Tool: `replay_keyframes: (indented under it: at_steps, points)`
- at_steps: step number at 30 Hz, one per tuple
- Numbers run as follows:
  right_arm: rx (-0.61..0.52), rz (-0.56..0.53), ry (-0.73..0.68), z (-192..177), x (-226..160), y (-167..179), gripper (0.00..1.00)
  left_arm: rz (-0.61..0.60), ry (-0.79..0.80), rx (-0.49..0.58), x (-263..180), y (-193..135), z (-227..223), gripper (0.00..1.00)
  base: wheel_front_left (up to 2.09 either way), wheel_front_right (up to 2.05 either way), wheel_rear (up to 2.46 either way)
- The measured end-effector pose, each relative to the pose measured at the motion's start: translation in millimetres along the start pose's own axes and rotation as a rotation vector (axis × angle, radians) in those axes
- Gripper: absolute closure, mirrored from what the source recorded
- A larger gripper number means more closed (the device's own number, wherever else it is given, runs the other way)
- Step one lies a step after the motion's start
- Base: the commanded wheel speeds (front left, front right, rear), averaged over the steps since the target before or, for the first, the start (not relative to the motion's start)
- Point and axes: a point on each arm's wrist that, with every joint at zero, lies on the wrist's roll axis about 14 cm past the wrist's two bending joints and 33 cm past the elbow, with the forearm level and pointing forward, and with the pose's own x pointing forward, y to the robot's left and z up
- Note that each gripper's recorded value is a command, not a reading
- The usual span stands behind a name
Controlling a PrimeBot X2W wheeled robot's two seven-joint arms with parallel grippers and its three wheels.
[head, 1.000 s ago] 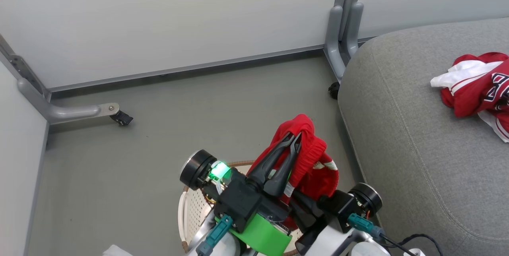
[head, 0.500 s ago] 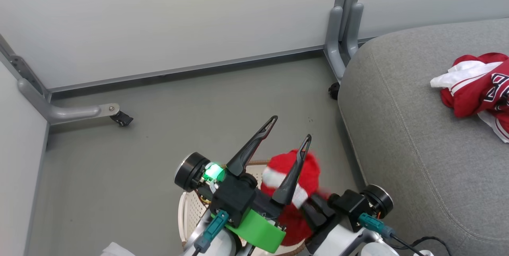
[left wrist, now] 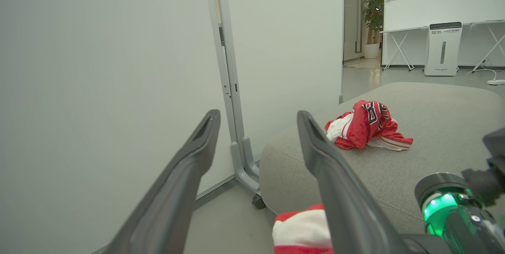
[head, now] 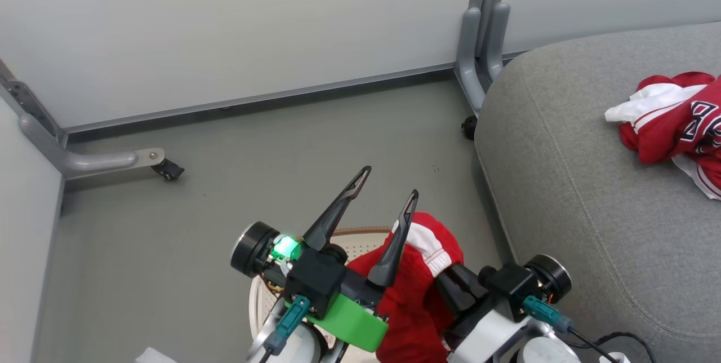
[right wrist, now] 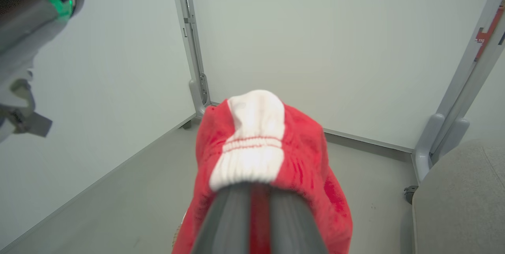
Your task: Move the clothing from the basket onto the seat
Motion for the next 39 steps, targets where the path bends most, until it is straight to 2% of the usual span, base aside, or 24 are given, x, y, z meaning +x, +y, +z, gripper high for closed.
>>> replay_keyframes:
  at_steps: [12,24,32,39]
  points:
    - [-0.068,-0.166,-0.095,33.7,-9.7,-56.2,1.00,0.028,0.023,-0.016,-0.9,18.7,-15.7,0.00,0.00,0.00,0.00]
    - [-0.142,-0.405,-0.188,71.8,-43.3,-121.9,1.00,-0.097,0.155,-0.050,6.4,5.7,-75.9,0.00,0.00,0.00,0.00]
    - [-0.257,-0.554,-0.216,95.6,-62.8,-170.0,1.00,-0.229,0.183,-0.116,21.7,-20.7,-106.3,0.00,0.00,0.00,0.00]
    - [-0.410,-0.711,-0.286,137.1,-73.8,-237.8,1.00,-0.287,0.208,-0.168,31.0,-25.8,-137.4,0.00,0.00,0.00,0.00]
